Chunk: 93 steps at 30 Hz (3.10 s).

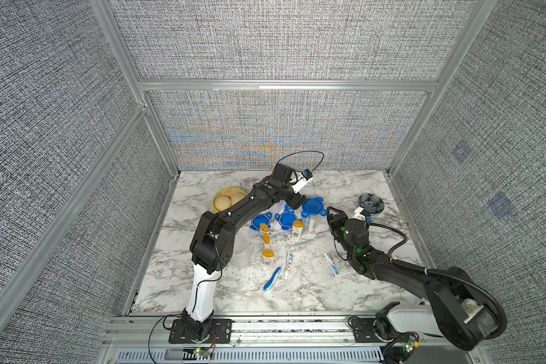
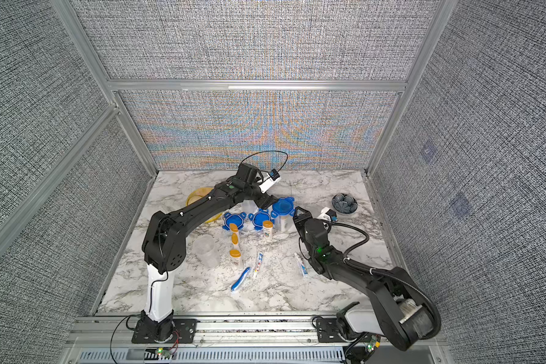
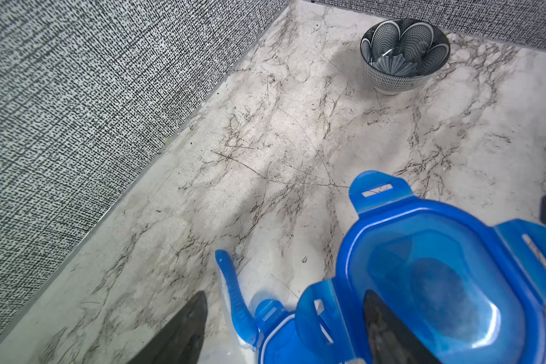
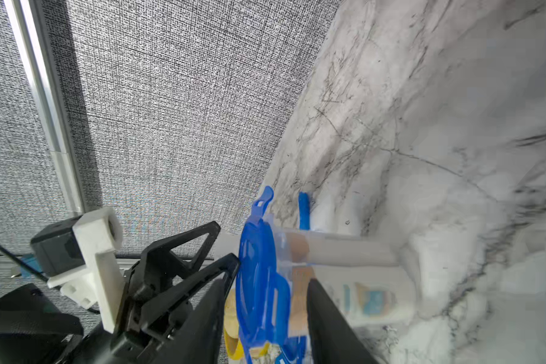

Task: Pack away toiletry kits
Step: Close the lid on the container, then close the fastener on the container.

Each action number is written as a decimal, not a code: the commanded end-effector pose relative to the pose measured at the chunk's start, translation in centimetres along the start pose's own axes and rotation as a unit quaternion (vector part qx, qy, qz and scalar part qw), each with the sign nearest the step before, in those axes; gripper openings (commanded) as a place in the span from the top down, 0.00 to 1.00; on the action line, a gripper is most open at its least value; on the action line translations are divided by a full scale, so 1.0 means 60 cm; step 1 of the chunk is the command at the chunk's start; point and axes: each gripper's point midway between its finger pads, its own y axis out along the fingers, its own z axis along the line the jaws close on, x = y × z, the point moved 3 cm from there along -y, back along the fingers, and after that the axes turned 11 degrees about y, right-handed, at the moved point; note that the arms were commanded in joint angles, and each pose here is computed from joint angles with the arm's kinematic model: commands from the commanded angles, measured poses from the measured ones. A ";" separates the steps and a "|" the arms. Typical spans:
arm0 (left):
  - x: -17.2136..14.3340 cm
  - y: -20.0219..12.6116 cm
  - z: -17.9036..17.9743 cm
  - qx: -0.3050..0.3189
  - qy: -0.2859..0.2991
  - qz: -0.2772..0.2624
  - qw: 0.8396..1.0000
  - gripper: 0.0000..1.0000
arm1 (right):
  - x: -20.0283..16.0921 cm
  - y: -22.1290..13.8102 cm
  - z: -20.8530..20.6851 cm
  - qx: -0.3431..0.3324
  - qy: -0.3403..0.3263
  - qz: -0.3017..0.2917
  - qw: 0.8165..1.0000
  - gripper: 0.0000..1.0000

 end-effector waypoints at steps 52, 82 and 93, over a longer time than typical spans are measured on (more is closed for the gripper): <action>-0.011 -0.162 -0.028 -0.025 -0.114 -0.106 0.987 0.18 | -0.031 0.080 0.071 0.013 -0.662 0.426 0.616 0.01; -0.021 -0.160 -0.029 -0.029 -0.105 -0.089 0.990 0.19 | -0.057 0.119 0.006 -0.041 -0.682 0.475 0.554 0.08; -0.015 -0.159 -0.022 -0.024 -0.102 -0.091 0.990 0.19 | -0.060 0.109 0.022 -0.026 -0.680 0.467 0.565 0.11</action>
